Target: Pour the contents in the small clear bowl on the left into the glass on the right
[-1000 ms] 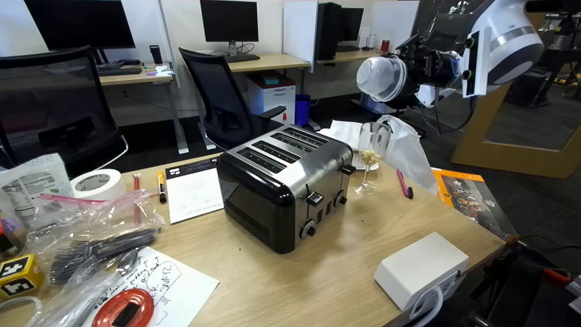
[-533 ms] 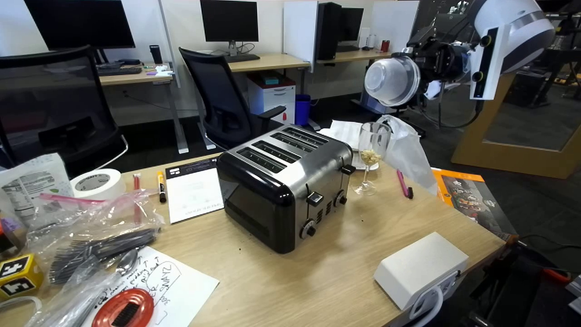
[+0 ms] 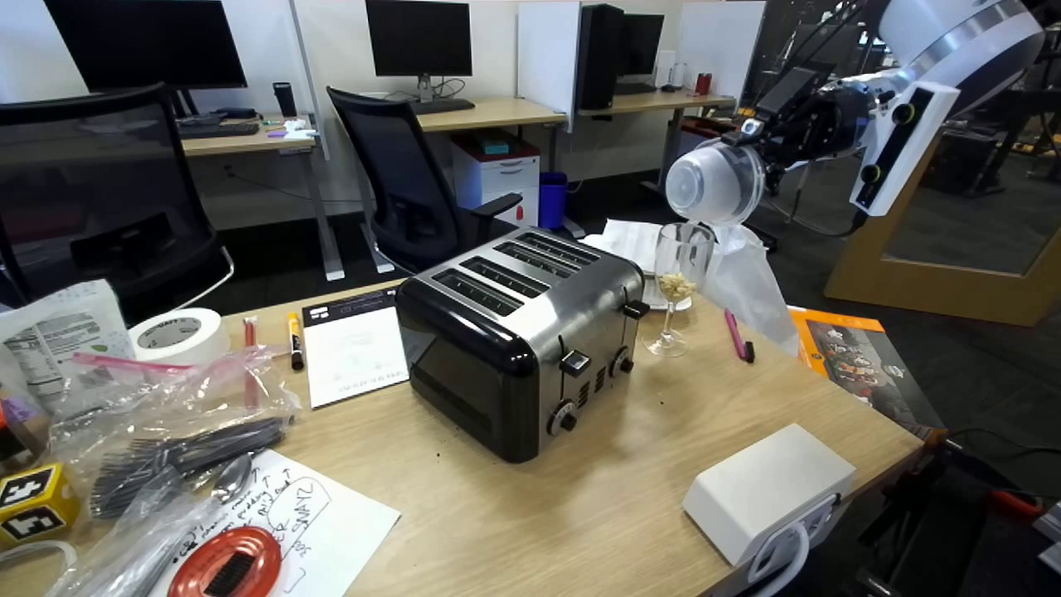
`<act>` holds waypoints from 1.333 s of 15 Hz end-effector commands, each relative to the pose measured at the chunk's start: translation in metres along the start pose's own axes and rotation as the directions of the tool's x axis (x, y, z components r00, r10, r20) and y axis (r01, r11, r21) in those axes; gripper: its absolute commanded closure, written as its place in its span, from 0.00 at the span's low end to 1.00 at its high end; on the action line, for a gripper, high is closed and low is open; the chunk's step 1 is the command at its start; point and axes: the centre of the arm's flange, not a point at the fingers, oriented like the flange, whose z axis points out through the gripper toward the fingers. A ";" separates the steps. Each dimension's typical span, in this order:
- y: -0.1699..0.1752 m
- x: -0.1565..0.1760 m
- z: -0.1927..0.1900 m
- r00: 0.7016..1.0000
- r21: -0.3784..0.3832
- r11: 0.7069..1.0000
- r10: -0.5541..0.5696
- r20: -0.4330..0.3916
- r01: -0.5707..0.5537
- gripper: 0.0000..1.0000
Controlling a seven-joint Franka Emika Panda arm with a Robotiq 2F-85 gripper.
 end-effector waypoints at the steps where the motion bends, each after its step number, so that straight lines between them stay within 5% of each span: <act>1: -0.001 -0.016 0.003 0.988 -0.127 0.981 -0.151 -0.020 0.147 0.98; 6: 0.004 -0.022 0.003 0.944 -0.290 0.903 -0.329 0.008 0.317 0.98; 12: 0.017 -0.035 0.007 0.879 -0.507 0.741 -0.471 0.074 0.440 0.98; 13: 0.020 -0.021 0.001 0.901 -0.444 0.798 -0.431 0.056 0.409 0.93; 15: 0.021 -0.027 0.003 0.893 -0.478 0.771 -0.444 0.070 0.421 0.93; 20: 0.017 -0.028 0.002 0.889 -0.485 0.763 -0.452 0.070 0.426 0.93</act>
